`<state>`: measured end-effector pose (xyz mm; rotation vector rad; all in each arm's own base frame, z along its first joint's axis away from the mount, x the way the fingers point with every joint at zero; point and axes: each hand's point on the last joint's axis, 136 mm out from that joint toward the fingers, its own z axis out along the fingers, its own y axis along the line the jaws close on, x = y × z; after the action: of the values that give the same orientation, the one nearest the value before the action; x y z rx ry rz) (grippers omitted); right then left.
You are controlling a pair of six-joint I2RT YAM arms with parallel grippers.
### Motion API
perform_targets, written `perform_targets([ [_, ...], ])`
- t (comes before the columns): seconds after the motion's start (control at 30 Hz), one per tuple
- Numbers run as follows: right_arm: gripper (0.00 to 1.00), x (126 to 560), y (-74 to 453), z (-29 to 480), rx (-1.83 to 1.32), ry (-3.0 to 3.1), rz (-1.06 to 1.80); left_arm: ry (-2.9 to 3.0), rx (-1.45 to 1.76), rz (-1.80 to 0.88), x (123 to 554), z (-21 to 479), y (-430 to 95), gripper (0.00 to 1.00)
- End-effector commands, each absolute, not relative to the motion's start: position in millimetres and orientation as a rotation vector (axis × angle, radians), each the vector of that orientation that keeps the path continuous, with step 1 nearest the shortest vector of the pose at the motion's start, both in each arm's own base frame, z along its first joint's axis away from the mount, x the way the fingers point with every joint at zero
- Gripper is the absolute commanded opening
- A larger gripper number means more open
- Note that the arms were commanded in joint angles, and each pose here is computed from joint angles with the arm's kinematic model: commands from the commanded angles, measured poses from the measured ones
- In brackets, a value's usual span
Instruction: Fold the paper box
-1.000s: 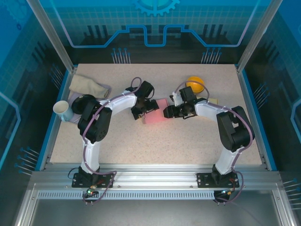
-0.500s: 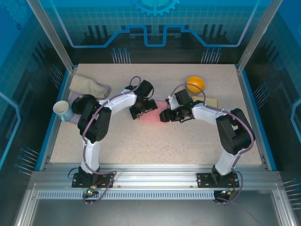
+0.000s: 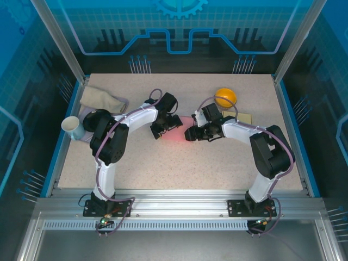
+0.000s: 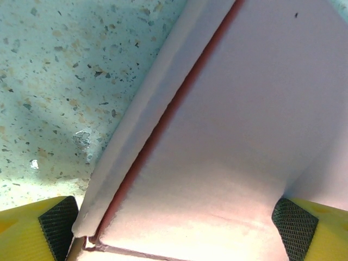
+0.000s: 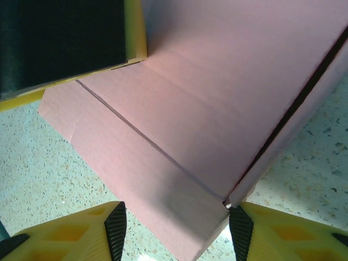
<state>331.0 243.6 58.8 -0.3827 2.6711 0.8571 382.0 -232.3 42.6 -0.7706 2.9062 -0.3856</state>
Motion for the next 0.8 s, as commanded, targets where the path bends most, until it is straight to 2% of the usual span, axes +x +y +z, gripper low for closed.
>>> perform_targets([
  [0.0,0.55,330,248,61,-0.406,2.661,0.869,2.998,-0.796,-0.293,361,21,-226,0.96],
  [0.47,0.55,323,237,70,-0.379,2.658,0.834,3.012,-0.819,-0.186,355,-1,-207,0.96],
  [0.77,0.49,321,233,67,-0.270,2.650,0.835,3.010,-0.822,-0.175,355,-2,-204,0.96],
])
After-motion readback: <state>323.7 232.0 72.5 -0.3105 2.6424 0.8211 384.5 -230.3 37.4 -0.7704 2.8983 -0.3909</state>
